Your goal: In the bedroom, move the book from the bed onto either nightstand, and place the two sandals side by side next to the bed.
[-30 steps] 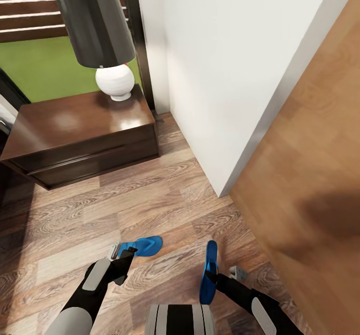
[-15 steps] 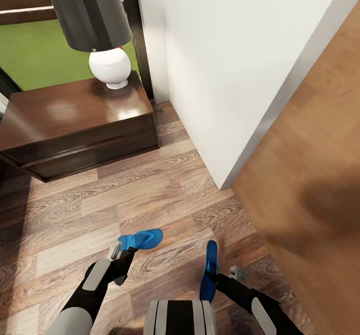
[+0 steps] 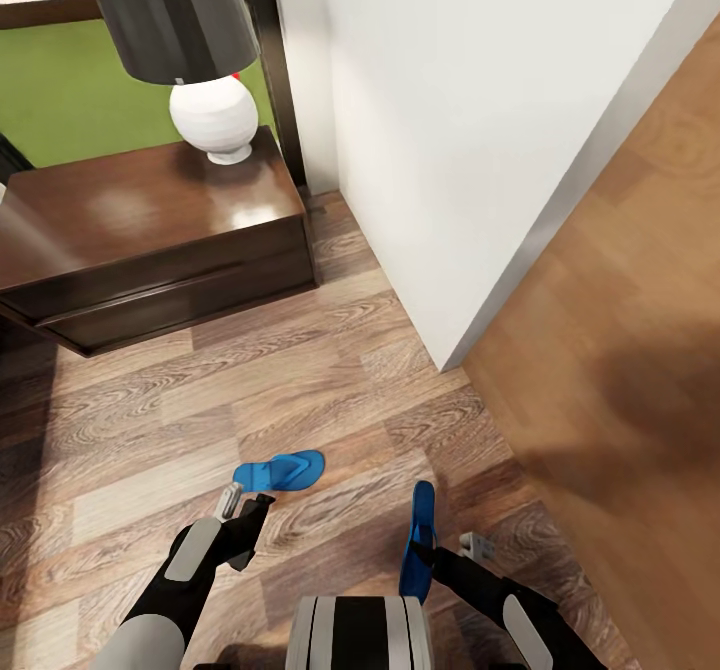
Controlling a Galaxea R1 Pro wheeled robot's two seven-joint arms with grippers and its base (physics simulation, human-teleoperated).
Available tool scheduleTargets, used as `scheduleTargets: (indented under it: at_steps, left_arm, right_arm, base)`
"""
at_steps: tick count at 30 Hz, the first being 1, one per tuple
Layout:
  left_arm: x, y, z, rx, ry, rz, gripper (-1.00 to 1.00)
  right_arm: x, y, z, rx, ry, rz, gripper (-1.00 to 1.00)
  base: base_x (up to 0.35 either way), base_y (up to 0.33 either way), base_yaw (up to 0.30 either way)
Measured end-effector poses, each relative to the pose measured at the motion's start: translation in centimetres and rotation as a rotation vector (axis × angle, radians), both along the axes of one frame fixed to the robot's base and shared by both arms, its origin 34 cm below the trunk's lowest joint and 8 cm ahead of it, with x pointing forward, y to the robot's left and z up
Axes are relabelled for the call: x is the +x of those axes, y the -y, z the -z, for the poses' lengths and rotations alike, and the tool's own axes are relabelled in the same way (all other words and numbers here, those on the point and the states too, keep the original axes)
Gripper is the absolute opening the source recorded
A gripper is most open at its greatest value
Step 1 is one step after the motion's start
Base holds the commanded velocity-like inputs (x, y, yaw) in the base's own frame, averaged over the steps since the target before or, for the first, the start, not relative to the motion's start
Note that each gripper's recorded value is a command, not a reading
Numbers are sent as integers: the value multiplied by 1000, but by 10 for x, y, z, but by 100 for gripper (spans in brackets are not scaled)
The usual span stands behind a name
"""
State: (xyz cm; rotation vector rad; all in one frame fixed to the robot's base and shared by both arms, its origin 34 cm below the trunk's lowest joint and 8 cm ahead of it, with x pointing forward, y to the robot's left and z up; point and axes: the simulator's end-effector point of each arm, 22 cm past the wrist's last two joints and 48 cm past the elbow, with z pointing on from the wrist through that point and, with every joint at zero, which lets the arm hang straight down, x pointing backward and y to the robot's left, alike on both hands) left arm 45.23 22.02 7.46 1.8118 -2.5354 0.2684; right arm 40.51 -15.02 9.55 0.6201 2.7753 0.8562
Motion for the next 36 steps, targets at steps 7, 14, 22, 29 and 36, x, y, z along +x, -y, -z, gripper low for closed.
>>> scheduleTargets:
  at_steps: [7,14,22,29,36]
  left_arm:
    - [0,0,0,0,0,0,100]
    - [0,0,0,0,0,0,100]
    - [-14,0,13,0,-33,0,100]
    - [-26,0,23,0,-61,0,100]
    - [-39,1,34,-1,-90,1,100]
  right_arm:
    - [0,0,0,0,0,0,-100]
    - [0,0,0,0,0,0,-100]
    - [-13,0,11,0,-32,-1,-100]
    - [-21,1,20,-1,-53,1,-100]
    - [31,1,6,10,56,17,-100]
  base:
    - [0,0,0]
    - [0,0,0]
    - [0,0,0]
    - [0,0,0]
    - [0,0,0]
